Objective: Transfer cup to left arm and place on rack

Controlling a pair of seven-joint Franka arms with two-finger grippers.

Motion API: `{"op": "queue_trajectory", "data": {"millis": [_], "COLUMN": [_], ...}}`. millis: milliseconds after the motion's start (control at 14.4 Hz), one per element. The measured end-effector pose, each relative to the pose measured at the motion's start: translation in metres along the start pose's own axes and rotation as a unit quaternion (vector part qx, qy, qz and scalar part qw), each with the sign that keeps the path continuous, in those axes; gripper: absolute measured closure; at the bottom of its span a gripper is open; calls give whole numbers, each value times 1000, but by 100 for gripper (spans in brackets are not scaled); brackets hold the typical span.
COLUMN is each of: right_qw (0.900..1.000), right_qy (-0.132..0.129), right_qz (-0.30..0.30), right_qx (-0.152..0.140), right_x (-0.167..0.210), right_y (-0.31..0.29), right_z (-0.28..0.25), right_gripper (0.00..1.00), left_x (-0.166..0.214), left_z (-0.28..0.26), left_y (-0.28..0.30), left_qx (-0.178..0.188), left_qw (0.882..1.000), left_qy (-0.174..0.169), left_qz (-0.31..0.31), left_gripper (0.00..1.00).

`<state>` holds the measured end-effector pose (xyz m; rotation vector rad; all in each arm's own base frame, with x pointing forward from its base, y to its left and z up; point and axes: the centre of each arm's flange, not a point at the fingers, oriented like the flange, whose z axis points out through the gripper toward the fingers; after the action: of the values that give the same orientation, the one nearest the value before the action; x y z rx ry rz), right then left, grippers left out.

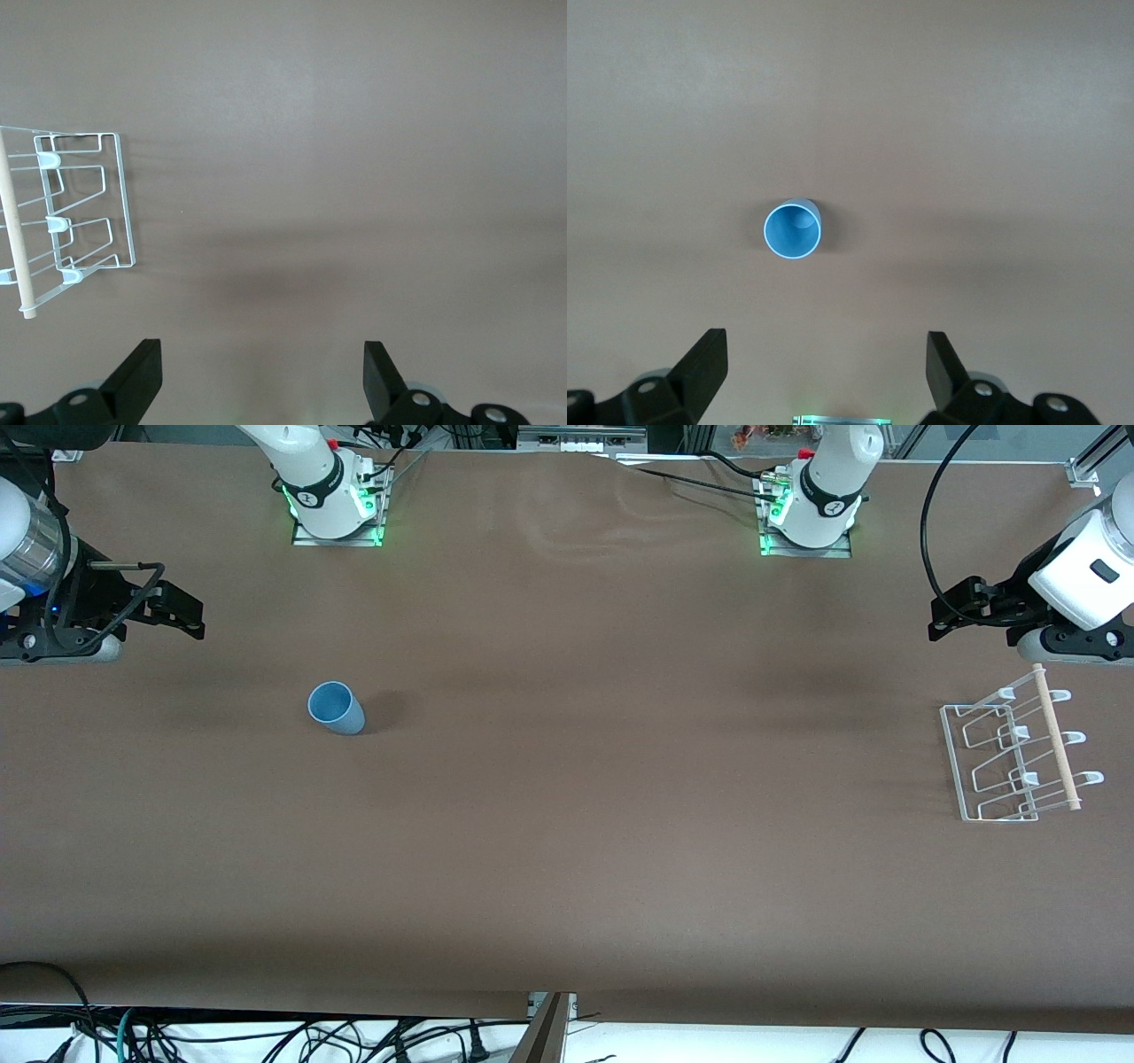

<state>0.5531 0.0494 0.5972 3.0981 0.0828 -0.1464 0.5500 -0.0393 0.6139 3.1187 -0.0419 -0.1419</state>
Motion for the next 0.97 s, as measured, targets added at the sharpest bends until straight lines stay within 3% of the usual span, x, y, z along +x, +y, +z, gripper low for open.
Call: {"op": "queue_trajectory", "data": {"millis": [347, 970], "right_qw": [999, 1000], "right_qy": [0, -7], "right_qz": [52, 27], "right_qx": [0, 0], "right_x": [0, 0], "right_y": [-3, -3], "right_z": [0, 4], "right_gripper": [0, 0], "left_x": [0, 0], "left_z": [0, 0], "left_y": [0, 0], "left_qx": [0, 0], "left_qw": [1000, 1000], "left_qy": [0, 0], "left_qz": [0, 0], "left_gripper": [0, 0]}}
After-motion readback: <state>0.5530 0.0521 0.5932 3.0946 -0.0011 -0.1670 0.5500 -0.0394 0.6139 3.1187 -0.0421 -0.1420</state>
